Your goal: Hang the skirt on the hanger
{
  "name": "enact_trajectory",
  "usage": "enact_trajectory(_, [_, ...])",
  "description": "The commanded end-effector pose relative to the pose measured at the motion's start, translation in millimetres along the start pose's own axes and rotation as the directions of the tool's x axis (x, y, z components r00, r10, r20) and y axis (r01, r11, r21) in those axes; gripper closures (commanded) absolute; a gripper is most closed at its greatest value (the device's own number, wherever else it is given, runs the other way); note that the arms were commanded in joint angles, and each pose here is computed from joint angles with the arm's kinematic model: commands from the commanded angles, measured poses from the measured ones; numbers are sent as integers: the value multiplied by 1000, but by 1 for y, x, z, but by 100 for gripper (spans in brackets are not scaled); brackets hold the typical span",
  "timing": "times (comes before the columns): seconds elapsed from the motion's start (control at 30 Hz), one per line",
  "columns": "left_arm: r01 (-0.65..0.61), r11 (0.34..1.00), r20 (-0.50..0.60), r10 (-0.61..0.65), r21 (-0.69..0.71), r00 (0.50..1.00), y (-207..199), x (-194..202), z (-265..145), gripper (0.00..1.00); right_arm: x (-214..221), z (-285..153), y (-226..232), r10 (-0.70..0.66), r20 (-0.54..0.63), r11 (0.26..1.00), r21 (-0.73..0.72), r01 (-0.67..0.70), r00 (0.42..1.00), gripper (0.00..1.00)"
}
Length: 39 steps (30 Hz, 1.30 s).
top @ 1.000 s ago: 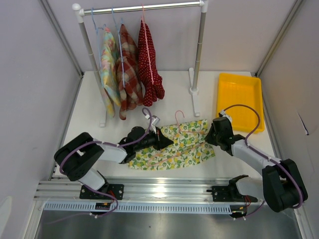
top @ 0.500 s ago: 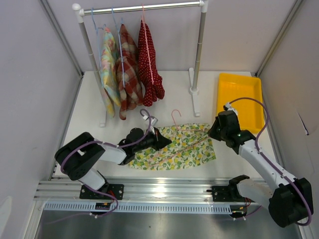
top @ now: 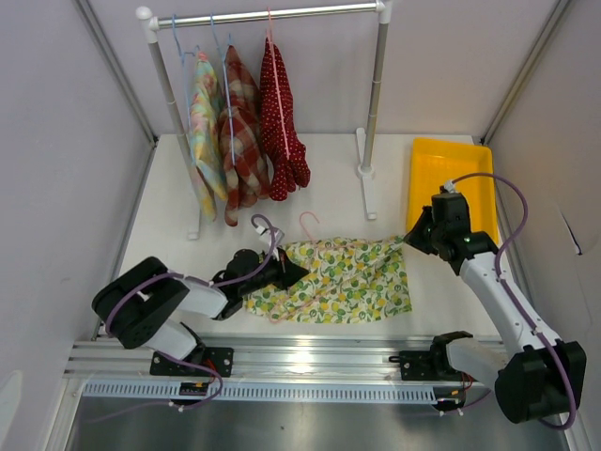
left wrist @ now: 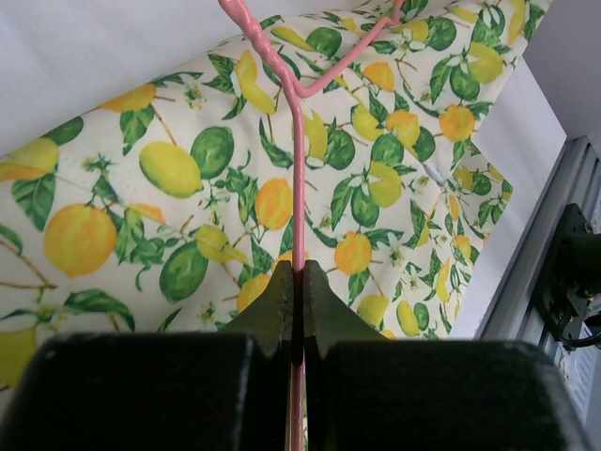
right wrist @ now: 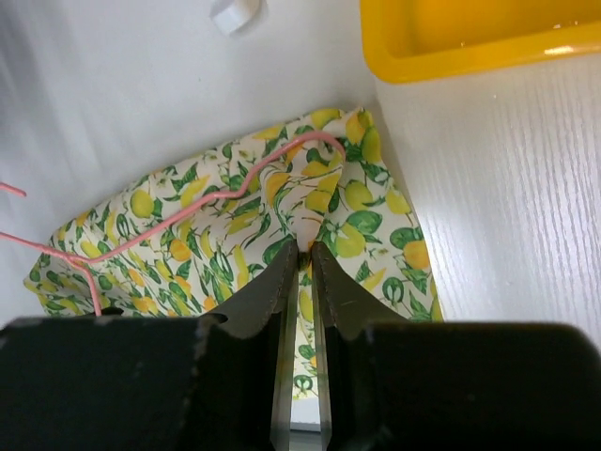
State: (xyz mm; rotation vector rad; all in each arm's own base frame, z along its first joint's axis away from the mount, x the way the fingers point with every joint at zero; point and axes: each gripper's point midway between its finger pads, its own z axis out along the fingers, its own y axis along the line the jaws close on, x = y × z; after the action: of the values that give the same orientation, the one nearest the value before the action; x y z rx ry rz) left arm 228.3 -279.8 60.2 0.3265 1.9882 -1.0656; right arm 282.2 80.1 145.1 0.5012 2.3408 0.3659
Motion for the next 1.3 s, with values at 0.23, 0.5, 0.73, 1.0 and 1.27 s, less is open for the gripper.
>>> enact_trajectory(0.23, [-119,992,78,122,-41,989,10,-10,-20,100,-27,2,-1,0,19,1000,-1,0,1000,85])
enact_trajectory(0.5, [-213,977,154,209,5,966,-3,-24,-30,100,-1,6,-11,-10,-18,1000,14,10,1000,65])
enact_trajectory(0.73, [-247,966,119,238,72,964,-16,-12,-24,100,16,-9,13,-60,6,997,-41,60,998,36])
enact_trajectory(1.0, [-223,973,104,215,63,971,-11,-3,-21,100,73,-26,87,-209,26,942,-261,209,978,41])
enact_trajectory(1.27, [-221,974,68,218,44,974,-5,2,-19,100,138,-20,144,-364,48,840,-414,350,930,41])
